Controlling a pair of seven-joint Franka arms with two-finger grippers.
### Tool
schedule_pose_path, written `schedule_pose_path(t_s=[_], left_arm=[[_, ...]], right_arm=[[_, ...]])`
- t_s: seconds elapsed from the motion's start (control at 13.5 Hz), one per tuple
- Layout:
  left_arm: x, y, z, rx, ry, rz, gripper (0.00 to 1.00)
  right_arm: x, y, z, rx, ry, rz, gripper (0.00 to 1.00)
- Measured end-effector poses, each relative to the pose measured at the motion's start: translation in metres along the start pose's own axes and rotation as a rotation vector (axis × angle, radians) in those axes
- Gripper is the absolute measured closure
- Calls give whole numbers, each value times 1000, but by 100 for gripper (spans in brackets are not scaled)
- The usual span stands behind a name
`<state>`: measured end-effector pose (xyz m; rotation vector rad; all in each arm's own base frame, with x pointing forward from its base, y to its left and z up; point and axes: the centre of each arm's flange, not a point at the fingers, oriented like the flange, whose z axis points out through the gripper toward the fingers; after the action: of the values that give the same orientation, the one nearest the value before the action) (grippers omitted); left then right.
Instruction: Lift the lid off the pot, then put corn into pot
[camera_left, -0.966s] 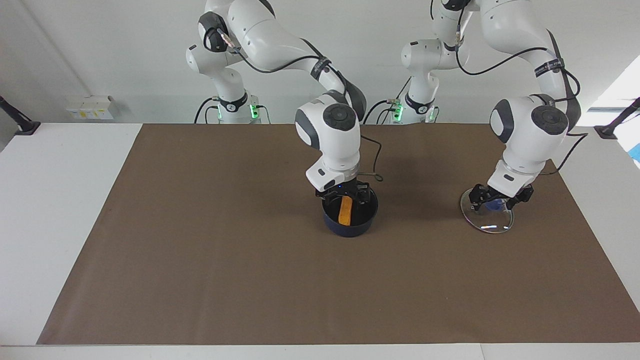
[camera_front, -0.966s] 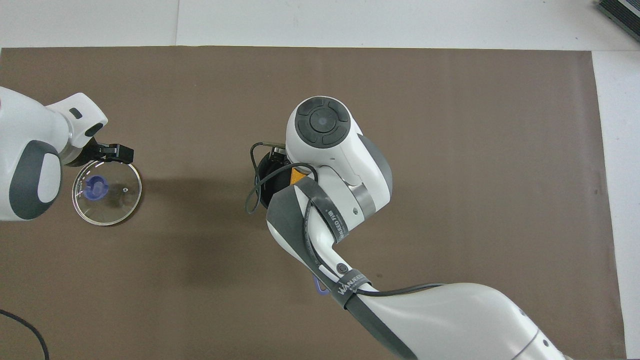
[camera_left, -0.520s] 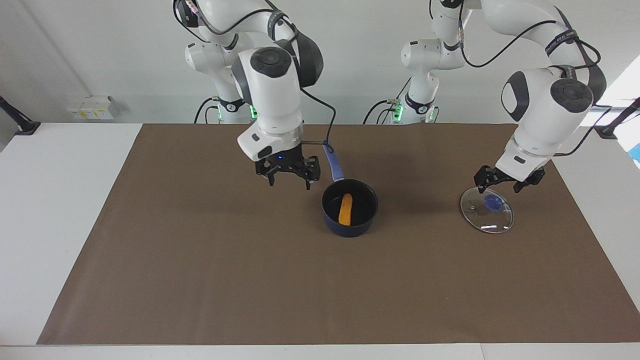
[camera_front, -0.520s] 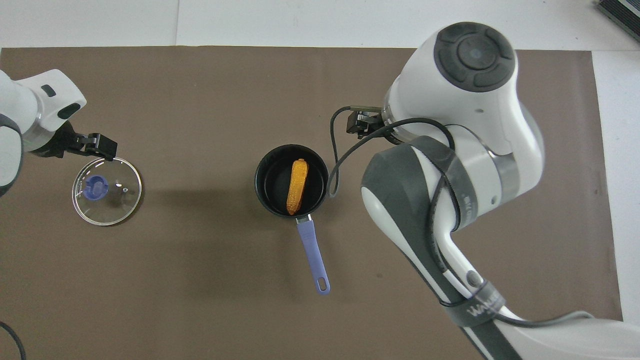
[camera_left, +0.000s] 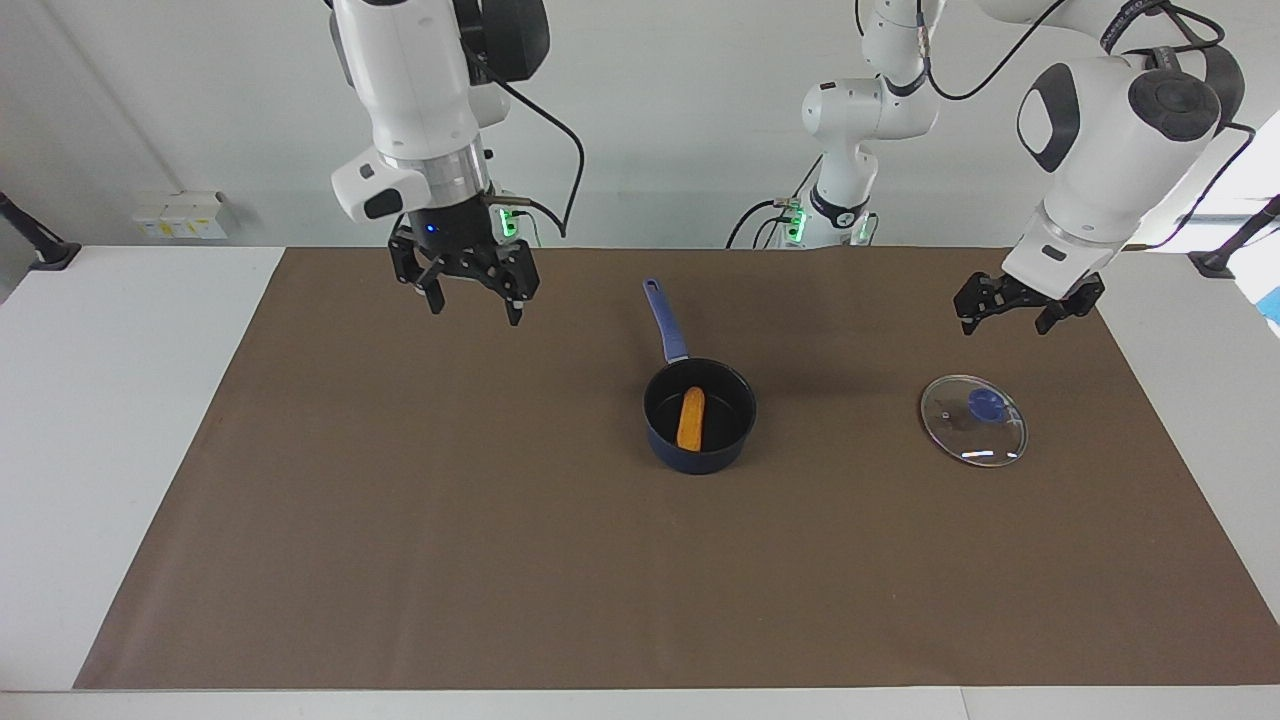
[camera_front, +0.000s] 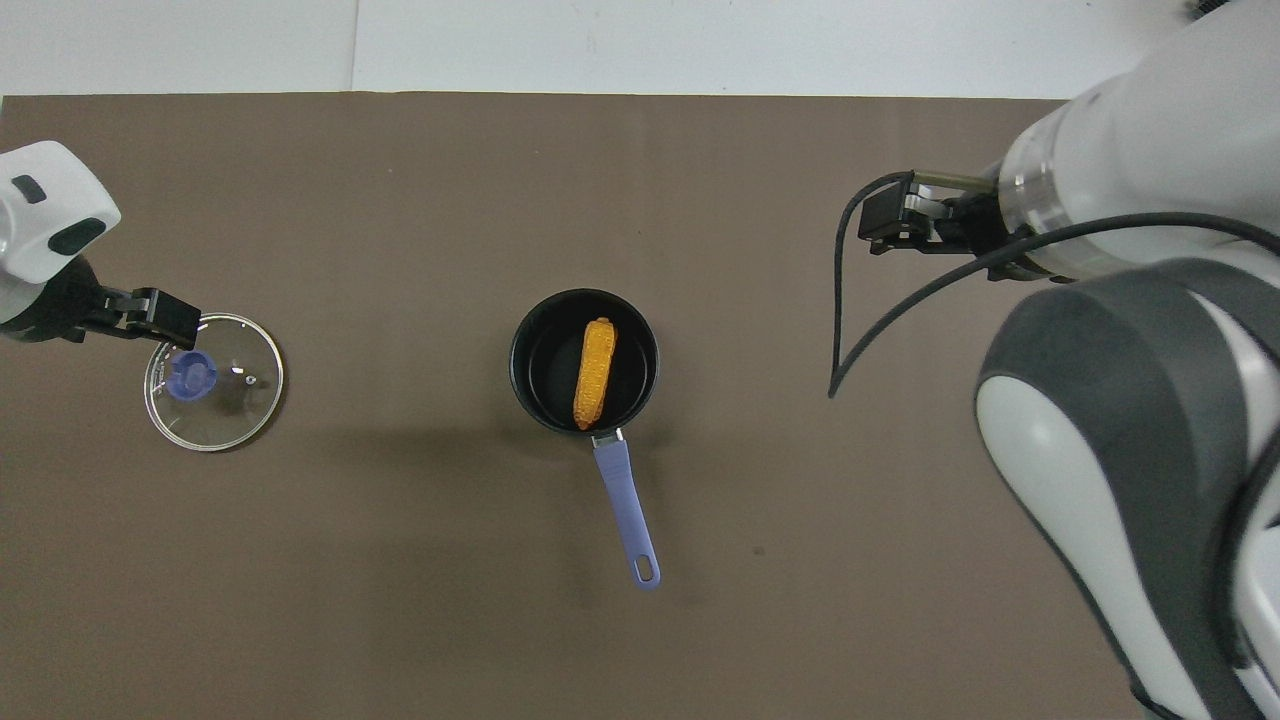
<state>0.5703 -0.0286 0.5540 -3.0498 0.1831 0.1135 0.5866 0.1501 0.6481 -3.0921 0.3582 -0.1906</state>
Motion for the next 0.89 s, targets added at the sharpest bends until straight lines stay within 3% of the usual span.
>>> schedule_pose_path(t_s=[0.52,0.89], left_arm=[[-25,0,-33,-25,18,-7,0],[-40,-1,-53,-26,1,-7,0]], right_arm=[[-27,105,-71,-36,-67,-60,0],[-30,152,-63,-48,-112,-61,0]])
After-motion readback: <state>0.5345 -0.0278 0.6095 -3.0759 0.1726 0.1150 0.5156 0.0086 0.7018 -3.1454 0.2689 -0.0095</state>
